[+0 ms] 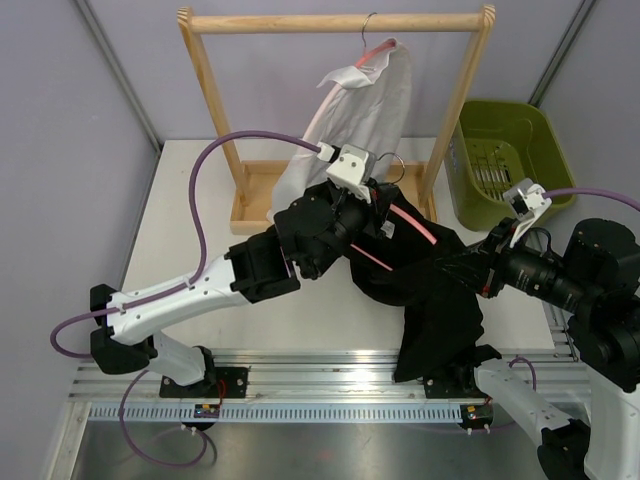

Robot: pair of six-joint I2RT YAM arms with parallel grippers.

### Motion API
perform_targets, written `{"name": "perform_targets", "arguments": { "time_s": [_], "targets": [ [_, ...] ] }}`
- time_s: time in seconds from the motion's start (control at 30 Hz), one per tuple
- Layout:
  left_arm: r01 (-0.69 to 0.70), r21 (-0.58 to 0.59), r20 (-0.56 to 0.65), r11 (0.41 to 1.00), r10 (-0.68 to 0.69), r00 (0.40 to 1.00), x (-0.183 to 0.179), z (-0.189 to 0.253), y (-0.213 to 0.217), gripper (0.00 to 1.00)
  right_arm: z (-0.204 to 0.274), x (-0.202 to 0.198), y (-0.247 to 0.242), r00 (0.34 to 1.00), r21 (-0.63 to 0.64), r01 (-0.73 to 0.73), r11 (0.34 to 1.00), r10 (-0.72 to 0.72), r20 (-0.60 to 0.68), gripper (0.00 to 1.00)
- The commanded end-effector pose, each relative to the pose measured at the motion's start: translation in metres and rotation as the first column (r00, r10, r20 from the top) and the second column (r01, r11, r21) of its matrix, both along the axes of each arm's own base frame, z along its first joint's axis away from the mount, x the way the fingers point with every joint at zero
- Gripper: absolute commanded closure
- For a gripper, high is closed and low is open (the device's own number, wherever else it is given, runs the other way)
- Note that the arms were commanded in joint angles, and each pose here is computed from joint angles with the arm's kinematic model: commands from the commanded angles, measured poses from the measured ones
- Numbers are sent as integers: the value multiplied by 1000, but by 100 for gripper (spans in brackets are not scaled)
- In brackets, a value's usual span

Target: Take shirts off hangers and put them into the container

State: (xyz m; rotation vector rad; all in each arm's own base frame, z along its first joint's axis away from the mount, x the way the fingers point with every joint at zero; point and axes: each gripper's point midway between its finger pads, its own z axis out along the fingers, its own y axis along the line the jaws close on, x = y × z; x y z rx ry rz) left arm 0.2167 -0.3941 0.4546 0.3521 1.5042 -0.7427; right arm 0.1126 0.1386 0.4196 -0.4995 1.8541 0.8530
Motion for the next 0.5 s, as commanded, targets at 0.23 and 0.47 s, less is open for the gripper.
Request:
{"name": "perform_targets", "arguments": {
  "time_s": [0.23, 0.47],
  "targets": [
    [95, -62, 32, 994, -93, 995, -10, 30, -5, 100, 17, 3, -1, 996, 21, 12, 1000, -13, 83, 100],
    [-118, 103, 100, 988, 107, 989, 35, 4, 17, 100, 16, 16, -23, 983, -21, 164, 986, -162, 87, 1]
  ]
}}
